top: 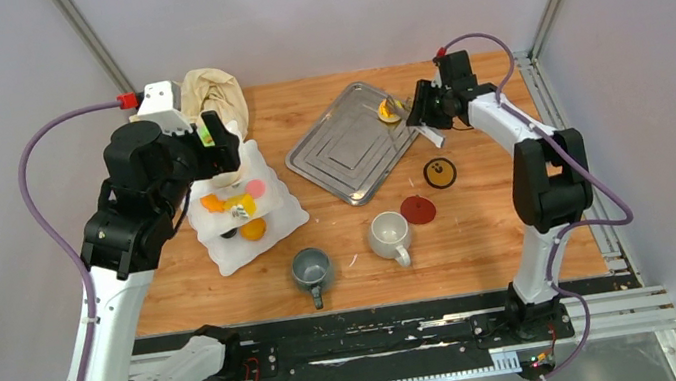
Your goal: Serve the afternoon tea
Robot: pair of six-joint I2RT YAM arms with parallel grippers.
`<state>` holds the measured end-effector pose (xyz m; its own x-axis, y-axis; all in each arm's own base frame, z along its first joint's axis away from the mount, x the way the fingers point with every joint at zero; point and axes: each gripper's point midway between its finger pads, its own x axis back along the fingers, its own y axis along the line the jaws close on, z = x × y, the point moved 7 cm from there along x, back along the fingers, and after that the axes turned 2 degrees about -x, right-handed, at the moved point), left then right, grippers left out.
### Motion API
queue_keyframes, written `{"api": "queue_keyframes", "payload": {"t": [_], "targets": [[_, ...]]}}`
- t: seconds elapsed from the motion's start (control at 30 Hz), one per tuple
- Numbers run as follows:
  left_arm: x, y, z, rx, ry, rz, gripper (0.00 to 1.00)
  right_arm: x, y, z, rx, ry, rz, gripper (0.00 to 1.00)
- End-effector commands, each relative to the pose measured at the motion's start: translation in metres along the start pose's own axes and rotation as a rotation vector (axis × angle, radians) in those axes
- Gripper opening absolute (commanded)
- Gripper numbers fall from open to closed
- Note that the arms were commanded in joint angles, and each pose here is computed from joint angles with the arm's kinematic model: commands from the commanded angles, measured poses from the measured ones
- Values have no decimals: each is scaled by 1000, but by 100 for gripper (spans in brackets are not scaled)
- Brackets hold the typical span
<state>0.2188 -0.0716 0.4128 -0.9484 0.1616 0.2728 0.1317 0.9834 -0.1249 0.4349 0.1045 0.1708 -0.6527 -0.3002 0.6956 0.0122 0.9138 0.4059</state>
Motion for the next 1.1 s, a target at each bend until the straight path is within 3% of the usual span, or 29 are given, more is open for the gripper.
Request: {"api": "queue_keyframes", "payload": {"t": [0.0,0.37,0.5,0.83,1.07], "targets": [[2,-2,-7,-1,-37,10,87,1,5,-18,-54,-47,-63,50],[4,-2,-9,1,-42,14,87,-8,-12,-15,-140,-46,-61,48],[5,-2,-10,2,-45,14,87,-12,-14,-12,-161,-20,-86,43],[6,-2,-10,3,-47,14,87,-21,-14,1,-175,56,-137,44],[9,0,-10,-1,-50,4,87,-11,-9,-3,-166,40,-159,14]]}}
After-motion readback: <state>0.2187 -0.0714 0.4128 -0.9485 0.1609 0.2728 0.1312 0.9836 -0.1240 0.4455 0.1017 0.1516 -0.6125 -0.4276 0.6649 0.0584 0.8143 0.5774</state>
